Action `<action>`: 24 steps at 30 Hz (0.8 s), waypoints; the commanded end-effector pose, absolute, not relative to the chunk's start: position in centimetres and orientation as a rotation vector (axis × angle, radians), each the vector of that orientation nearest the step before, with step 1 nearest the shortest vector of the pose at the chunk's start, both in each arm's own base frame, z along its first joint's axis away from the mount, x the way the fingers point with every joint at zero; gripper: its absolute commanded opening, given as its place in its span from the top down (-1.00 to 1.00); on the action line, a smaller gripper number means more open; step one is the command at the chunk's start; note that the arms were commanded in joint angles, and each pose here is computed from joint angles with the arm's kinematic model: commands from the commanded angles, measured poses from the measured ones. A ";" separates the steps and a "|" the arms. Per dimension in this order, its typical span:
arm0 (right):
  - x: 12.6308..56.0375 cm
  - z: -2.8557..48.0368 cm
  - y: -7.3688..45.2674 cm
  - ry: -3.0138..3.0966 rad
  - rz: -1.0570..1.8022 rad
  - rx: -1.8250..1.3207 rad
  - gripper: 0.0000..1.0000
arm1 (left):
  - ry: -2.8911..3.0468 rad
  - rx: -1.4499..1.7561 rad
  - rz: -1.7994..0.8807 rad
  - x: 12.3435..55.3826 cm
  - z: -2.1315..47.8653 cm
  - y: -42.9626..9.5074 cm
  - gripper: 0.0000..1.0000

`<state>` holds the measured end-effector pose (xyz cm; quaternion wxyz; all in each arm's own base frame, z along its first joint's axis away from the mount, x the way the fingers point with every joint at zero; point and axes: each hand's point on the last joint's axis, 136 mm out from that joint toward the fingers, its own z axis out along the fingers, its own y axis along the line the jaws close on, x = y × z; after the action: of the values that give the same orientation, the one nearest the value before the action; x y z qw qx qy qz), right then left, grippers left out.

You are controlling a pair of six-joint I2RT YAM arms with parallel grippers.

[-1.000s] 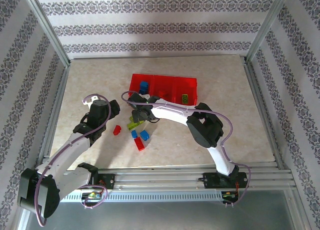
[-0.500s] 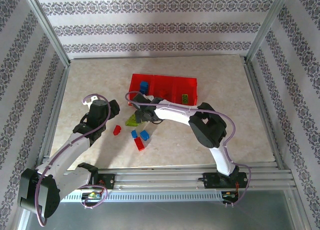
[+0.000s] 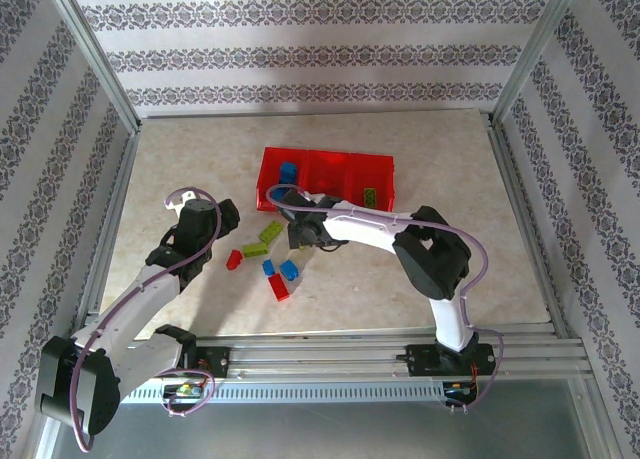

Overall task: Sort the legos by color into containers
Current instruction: Move the lego to the center of the table, then pick up the lego from the center of the table.

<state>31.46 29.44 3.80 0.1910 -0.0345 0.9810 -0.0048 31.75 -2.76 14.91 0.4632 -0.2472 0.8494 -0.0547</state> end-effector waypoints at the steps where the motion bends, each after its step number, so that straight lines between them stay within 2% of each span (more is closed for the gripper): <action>1: 30.5 4.8 27.0 2.766 -0.094 -0.060 -0.96 | 2.062 -0.637 -0.143 31.8 15.2 -2.3 -0.99; 9: 30.5 6.1 29.7 2.741 0.024 -0.090 -0.97 | 2.061 -0.640 -0.142 31.8 15.2 -2.2 -0.99; 24: 32.6 2.6 31.4 2.799 0.010 -0.086 -0.94 | 2.068 -0.642 -0.145 31.7 14.8 -2.2 -0.99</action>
<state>32.29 31.61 3.25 0.1825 -0.0384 0.9825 0.0048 31.75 -2.81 14.88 0.4625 -0.2466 0.8498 -0.0562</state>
